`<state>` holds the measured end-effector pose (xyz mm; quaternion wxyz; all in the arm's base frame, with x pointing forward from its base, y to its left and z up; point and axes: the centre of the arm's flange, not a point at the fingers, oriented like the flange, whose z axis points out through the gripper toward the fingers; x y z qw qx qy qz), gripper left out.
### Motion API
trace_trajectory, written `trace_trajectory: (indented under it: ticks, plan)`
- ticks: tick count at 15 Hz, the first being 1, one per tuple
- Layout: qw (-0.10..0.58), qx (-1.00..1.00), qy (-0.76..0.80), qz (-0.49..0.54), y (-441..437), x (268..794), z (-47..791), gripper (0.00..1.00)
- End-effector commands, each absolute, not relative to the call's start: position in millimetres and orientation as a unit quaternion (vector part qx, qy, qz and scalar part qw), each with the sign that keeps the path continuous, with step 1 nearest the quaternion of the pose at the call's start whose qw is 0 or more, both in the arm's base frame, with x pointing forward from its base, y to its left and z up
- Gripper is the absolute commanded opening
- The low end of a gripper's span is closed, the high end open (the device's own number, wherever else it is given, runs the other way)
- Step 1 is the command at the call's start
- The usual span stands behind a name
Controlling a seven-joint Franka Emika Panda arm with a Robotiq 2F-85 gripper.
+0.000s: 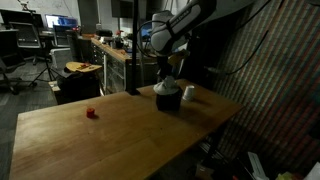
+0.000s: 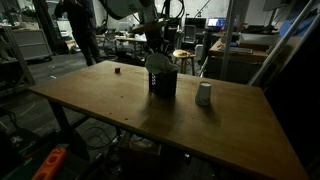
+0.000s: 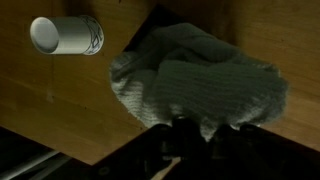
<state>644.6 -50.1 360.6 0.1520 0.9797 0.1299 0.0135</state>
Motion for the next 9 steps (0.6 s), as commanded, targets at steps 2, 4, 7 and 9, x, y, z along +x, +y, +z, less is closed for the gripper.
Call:
trace_trajectory:
  ticks: [2,4,7,9]
  plan:
    - [0.134,0.985,0.108,-0.005,-51.0,640.5,357.8,0.05]
    - [0.130,0.986,0.104,-0.013,-51.0,641.1,352.6,0.05]
    - [0.123,0.987,0.099,-0.023,-50.7,642.0,345.1,0.05]
    - [0.117,0.988,0.096,-0.029,-51.3,643.1,339.8,0.05]
